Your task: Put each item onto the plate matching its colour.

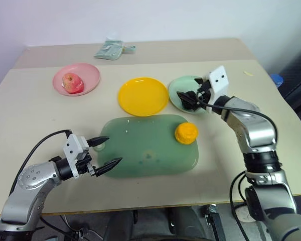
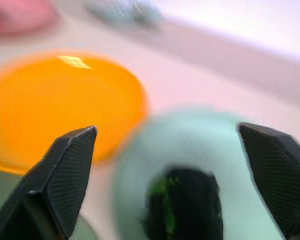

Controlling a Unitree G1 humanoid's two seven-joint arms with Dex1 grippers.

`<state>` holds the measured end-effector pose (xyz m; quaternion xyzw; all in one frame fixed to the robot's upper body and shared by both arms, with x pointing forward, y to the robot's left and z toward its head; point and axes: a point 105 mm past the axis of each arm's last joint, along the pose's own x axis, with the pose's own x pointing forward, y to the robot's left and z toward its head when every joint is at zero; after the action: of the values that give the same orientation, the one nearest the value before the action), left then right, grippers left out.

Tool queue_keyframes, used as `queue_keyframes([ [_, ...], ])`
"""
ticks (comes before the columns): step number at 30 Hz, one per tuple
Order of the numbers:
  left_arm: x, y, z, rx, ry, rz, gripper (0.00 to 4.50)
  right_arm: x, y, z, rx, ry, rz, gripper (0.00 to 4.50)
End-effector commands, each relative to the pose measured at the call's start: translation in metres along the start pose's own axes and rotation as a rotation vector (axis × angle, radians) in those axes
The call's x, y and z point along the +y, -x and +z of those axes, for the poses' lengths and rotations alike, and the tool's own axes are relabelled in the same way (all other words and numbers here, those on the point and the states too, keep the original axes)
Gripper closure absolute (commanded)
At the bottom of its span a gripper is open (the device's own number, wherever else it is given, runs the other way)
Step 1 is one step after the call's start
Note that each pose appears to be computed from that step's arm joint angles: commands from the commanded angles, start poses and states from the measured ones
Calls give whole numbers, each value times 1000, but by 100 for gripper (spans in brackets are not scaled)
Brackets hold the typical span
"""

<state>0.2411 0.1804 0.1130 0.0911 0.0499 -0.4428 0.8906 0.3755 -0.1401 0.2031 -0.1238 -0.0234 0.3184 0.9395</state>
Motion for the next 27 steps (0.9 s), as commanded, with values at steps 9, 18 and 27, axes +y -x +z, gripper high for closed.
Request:
queue_keyframes([
  [9,-2,-6,19,-32,-51,-38,0,55,72,-51,218,-12,388,6],
  [18,2,-4,32,-25,-64,-6,0,58,44,-41,126,-18,331,133],
  [27,29,16,37,-24,-39,199,0,61,-73,-1,47,-104,104,161],
])
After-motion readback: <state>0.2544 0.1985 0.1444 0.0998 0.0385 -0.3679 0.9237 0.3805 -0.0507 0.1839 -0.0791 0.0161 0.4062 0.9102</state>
